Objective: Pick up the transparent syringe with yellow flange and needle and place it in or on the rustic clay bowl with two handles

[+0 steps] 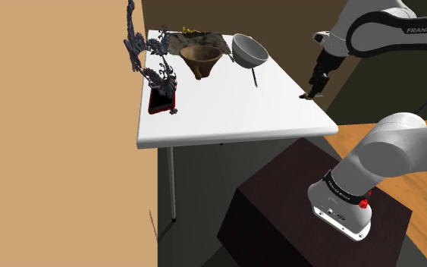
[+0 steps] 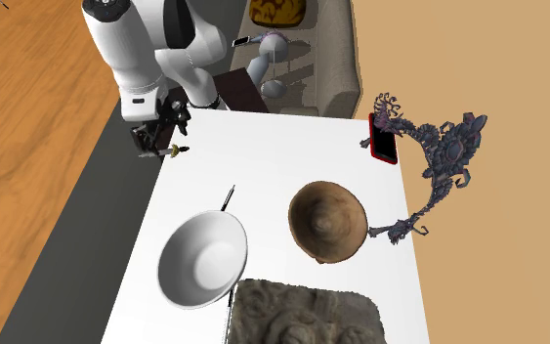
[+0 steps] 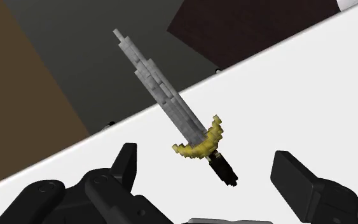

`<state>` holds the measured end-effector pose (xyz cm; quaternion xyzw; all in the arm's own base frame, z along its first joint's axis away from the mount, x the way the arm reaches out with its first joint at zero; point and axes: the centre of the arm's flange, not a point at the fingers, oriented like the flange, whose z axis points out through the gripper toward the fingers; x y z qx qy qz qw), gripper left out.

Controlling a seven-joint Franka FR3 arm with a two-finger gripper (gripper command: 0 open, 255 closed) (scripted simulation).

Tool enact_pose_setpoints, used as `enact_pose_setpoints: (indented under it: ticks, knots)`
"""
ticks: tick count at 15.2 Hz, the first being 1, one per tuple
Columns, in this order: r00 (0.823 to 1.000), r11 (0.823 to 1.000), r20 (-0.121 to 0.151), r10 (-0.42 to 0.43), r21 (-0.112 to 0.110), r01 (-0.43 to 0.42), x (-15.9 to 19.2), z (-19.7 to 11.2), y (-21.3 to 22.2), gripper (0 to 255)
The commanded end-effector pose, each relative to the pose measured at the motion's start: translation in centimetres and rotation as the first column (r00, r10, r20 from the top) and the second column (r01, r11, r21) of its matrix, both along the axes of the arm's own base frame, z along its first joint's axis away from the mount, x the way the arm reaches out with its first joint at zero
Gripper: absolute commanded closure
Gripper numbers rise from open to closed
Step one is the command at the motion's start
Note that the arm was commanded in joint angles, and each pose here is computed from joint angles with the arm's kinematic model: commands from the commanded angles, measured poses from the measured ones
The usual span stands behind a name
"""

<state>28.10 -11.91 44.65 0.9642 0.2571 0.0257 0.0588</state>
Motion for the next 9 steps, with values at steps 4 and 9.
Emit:
enact_pose_setpoints:
  ticks: [4,9]
  knots:
    - [1.0,1.0,-0.005,0.021,0.006,-0.021,0.2,-2.6,-0.7,0]
    - [1.0,1.0,-0.005,0.021,0.006,-0.021,0.2,-2.9,-0.7,0]
